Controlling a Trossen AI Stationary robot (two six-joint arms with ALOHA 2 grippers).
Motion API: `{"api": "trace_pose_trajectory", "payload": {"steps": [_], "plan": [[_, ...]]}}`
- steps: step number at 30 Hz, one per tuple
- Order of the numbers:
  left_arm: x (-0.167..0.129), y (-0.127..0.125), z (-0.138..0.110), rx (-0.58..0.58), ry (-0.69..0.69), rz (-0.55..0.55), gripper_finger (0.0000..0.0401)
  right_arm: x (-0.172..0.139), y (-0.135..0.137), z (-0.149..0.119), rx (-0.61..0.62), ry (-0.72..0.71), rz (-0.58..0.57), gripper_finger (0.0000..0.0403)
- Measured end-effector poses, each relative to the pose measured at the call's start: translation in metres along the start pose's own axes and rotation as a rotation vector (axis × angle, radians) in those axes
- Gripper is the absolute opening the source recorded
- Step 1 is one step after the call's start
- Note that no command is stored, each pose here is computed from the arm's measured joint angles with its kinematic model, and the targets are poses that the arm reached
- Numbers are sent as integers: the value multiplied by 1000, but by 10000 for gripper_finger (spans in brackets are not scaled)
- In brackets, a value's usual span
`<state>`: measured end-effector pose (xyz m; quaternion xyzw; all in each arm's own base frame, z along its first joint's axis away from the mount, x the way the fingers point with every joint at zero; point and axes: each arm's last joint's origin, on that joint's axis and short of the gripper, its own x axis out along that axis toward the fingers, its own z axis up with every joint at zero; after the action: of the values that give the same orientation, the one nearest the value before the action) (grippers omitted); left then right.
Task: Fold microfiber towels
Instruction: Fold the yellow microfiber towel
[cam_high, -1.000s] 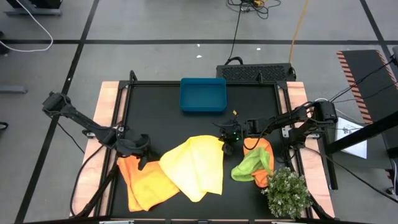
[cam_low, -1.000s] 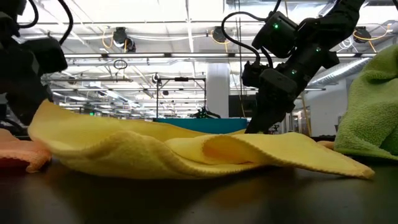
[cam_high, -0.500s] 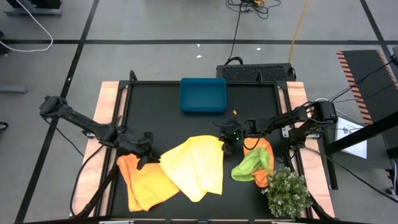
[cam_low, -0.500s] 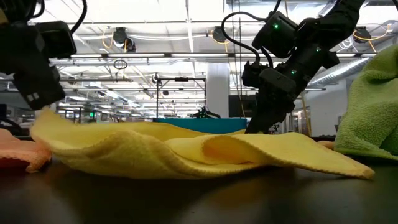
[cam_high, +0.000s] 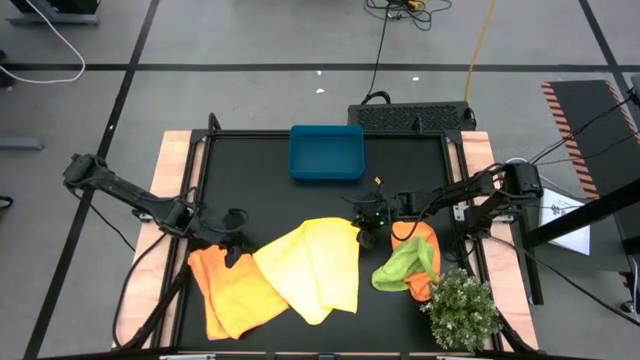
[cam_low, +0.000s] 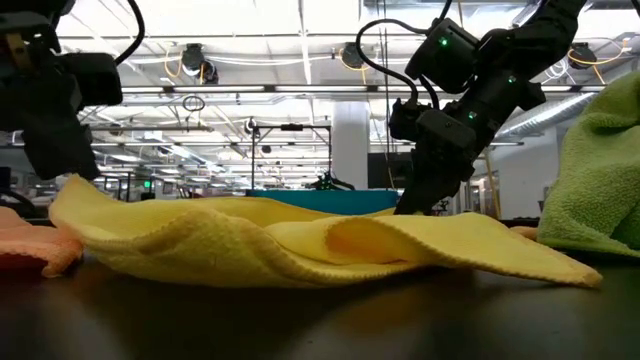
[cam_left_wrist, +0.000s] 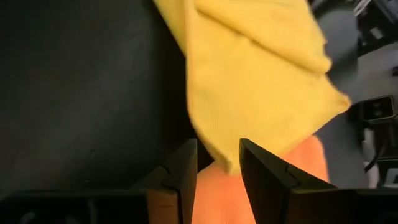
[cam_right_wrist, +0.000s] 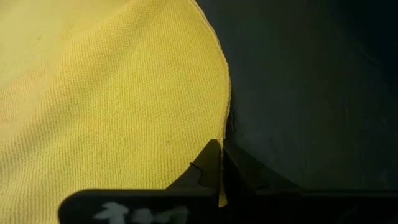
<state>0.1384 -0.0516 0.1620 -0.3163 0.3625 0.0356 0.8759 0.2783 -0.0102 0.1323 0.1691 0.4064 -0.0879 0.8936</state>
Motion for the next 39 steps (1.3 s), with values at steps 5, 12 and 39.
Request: {"api": "trace_pose_trajectory", "payload": {"steps": [5,12,39], "plan": [[4,1,-1,-21,8,31,122,0,0,0,0,0,0,0],[19,1,-4,-63,50,65,122,0,0,0,0,1,0,0],[21,-16,-7,25,76,-1,122,0,0,0,1,1,0,0]]}}
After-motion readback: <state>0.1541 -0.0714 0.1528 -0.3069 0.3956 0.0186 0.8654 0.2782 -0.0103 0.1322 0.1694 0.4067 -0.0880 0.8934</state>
